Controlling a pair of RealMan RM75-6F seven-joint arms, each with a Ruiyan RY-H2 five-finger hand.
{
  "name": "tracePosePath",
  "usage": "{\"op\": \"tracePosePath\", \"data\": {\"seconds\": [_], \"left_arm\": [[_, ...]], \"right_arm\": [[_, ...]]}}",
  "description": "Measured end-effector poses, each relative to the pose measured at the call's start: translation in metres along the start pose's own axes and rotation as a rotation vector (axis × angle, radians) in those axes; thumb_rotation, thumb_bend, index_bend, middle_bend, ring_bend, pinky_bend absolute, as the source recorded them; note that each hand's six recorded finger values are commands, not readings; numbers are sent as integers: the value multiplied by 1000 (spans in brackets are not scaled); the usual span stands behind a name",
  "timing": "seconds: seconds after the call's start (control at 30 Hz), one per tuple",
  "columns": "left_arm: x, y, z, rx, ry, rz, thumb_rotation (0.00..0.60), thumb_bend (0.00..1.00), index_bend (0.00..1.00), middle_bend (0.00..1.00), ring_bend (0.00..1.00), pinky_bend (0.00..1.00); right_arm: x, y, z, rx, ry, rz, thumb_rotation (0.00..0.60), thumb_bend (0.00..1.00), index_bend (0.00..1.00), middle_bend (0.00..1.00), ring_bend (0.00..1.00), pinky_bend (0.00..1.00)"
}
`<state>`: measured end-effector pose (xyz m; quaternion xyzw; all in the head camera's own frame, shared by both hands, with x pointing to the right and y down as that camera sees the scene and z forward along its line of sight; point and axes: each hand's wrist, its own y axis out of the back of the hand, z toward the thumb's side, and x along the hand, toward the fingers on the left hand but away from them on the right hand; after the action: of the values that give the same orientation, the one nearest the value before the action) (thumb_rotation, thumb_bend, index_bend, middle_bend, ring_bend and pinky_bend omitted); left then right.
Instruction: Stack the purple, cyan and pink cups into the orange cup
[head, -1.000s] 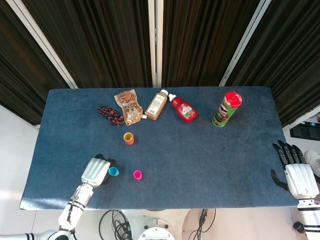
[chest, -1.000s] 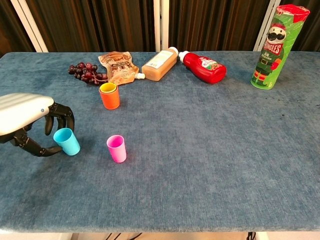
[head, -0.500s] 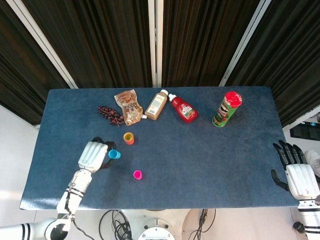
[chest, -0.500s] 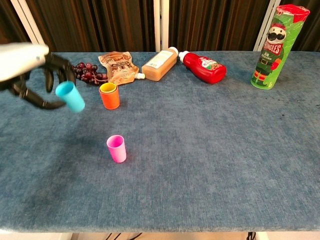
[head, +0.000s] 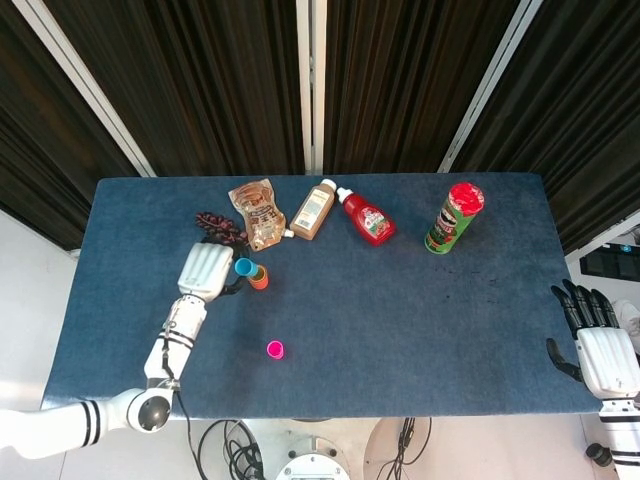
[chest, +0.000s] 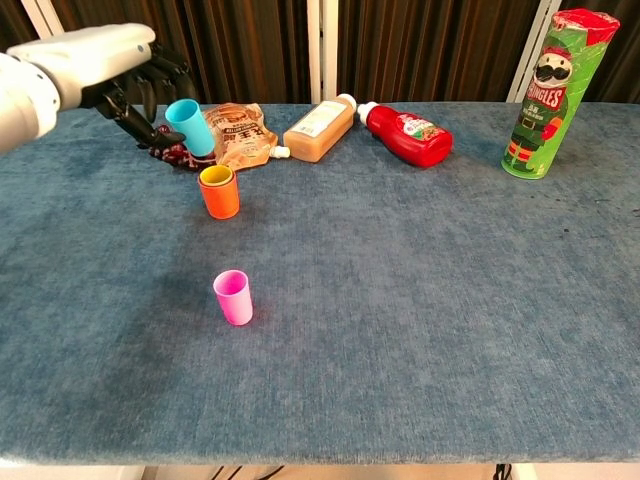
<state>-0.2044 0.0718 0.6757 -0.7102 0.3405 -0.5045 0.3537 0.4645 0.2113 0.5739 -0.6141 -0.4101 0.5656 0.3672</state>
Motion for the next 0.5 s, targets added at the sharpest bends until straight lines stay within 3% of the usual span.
{"op": "tracePosePath", "data": {"seconds": [0.5], "left_arm": [[17, -29, -6, -20, 37, -59, 600, 310, 459, 476, 502, 285]], "right_arm": [[2, 4, -5, 4, -17, -9, 600, 356, 0, 0, 0, 0]]}}
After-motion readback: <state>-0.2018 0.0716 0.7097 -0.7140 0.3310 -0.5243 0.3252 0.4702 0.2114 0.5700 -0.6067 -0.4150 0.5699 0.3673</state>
